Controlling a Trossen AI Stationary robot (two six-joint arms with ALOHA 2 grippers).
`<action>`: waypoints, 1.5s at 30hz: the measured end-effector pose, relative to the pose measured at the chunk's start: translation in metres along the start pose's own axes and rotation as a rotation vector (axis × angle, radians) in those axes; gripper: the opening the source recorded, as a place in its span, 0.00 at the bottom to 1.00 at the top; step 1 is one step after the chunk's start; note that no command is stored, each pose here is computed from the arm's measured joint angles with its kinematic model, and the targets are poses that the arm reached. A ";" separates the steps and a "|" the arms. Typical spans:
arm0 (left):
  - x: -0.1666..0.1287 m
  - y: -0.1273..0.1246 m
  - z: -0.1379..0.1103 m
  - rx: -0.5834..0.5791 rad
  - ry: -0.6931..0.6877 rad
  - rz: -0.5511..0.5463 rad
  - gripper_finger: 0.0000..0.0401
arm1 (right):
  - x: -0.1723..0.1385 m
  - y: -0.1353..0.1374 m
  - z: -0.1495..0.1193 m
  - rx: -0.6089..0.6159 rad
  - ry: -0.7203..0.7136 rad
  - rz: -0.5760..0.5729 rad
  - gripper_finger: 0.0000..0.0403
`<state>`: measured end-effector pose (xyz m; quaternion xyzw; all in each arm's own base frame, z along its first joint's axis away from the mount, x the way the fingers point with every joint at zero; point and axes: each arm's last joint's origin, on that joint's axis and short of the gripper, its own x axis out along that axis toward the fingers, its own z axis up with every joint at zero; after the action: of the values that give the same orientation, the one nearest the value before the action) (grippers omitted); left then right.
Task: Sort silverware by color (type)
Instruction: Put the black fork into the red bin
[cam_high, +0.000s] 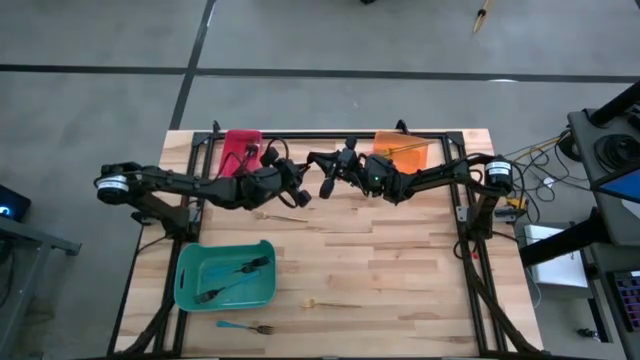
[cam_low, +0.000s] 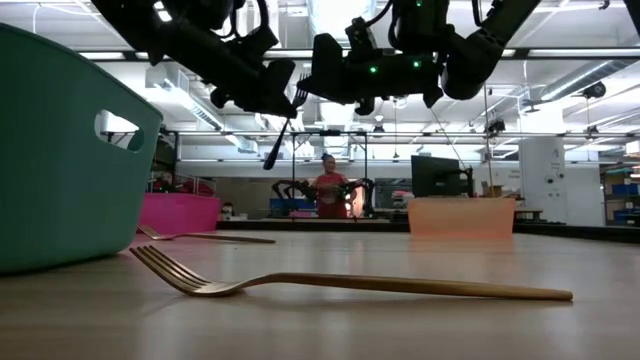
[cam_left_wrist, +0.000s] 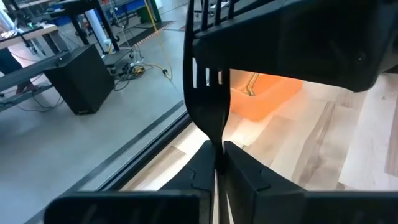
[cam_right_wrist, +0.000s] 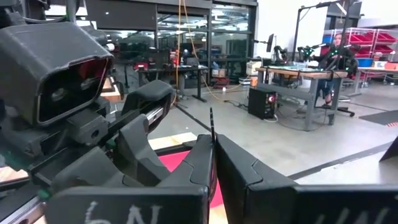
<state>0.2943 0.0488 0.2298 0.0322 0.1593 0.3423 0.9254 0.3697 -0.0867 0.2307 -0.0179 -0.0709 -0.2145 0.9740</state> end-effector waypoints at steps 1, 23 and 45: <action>0.000 0.000 0.000 0.000 0.001 0.001 0.02 | 0.000 0.000 0.000 -0.001 0.000 0.001 0.02; -0.020 0.034 0.009 -0.069 0.085 0.058 0.00 | -0.005 -0.014 0.012 0.008 0.105 -0.074 0.36; -0.016 0.190 0.006 -0.208 0.827 0.241 0.00 | -0.043 -0.072 0.047 -0.184 0.447 -0.226 0.41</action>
<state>0.1664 0.1843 0.2724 -0.1824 0.4758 0.4462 0.7357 0.2948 -0.1312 0.2715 -0.0507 0.1641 -0.3261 0.9296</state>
